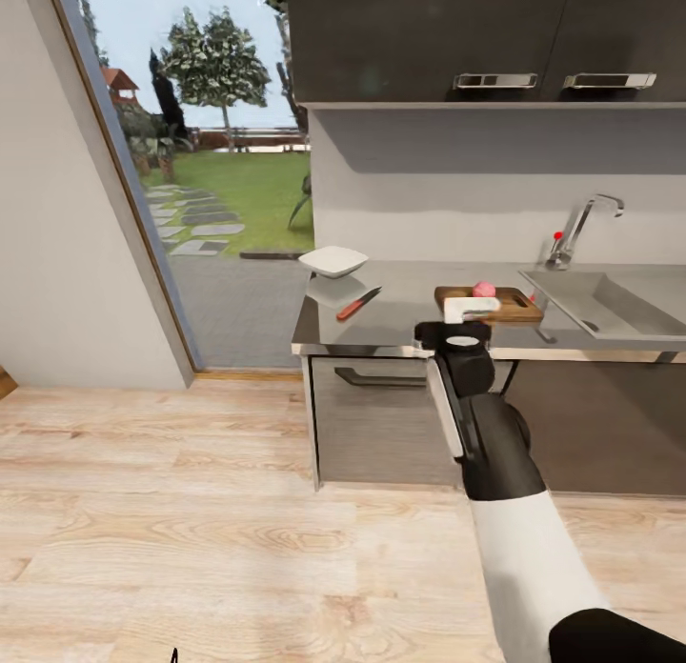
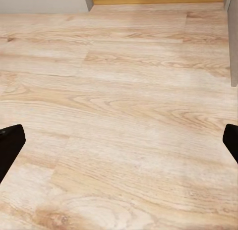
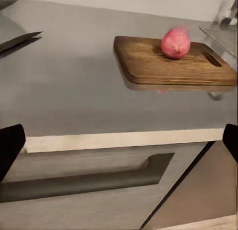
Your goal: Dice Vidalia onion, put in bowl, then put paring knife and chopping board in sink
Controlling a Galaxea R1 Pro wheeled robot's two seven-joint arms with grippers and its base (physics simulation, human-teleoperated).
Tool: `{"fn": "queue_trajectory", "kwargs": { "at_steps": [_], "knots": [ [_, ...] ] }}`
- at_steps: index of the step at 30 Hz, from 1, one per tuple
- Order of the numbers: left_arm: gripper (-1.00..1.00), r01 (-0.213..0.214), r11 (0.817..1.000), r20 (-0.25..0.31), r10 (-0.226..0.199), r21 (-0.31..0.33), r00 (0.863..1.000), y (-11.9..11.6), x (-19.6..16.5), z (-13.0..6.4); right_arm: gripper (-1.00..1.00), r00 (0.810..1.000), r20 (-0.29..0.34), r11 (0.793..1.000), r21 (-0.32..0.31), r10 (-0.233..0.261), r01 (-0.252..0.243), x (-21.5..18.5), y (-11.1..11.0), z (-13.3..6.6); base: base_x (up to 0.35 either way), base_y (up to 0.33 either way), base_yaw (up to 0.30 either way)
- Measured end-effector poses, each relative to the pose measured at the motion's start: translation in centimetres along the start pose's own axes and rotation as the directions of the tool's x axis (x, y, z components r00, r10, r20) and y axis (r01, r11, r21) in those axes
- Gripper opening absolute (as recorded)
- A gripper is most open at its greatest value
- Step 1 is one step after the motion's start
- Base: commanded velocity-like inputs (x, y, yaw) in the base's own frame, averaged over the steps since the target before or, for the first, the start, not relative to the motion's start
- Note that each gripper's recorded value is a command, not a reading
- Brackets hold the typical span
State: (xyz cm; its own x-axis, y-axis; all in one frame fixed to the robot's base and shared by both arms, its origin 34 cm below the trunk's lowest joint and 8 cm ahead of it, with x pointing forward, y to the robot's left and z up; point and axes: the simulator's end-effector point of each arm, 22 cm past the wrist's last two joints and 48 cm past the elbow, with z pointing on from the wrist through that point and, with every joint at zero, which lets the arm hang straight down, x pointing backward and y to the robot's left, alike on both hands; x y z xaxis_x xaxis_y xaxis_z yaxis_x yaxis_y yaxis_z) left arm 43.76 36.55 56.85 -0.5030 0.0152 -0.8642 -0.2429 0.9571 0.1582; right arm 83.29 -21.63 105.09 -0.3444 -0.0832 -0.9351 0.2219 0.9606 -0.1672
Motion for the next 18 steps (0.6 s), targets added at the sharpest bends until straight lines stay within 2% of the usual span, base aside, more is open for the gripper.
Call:
{"fn": "queue_trajectory", "kwargs": {
  "at_steps": [3,9,13,18],
  "knots": [
    [1.0,0.0,1.0,0.0,0.0,0.0,1.0,0.0,0.0,0.0,1.0,1.0,0.015,1.0,0.006,-0.017,0.017,-4.1,0.1,0.8,0.0,0.0,0.0],
    [1.0,0.0,1.0,0.0,0.0,-0.001,1.0,0.0,0.0,0.0,1.0,0.998,0.022,0.998,0.018,-0.053,0.052,-9.2,0.5,2.6,0.014,0.004,0.0],
    [1.0,0.0,1.0,0.0,0.0,-0.001,1.0,0.0,0.0,0.0,1.0,0.997,0.004,0.996,0.024,-0.081,0.081,-11.2,0.8,3.8,0.121,0.085,0.0],
    [1.0,-0.001,1.0,0.001,0.001,-0.001,1.0,0.1,0.0,0.0,1.0,0.996,-0.017,0.997,0.003,-0.083,0.083,-12.1,1.4,4.5,0.207,0.161,0.0]
  ]
}}
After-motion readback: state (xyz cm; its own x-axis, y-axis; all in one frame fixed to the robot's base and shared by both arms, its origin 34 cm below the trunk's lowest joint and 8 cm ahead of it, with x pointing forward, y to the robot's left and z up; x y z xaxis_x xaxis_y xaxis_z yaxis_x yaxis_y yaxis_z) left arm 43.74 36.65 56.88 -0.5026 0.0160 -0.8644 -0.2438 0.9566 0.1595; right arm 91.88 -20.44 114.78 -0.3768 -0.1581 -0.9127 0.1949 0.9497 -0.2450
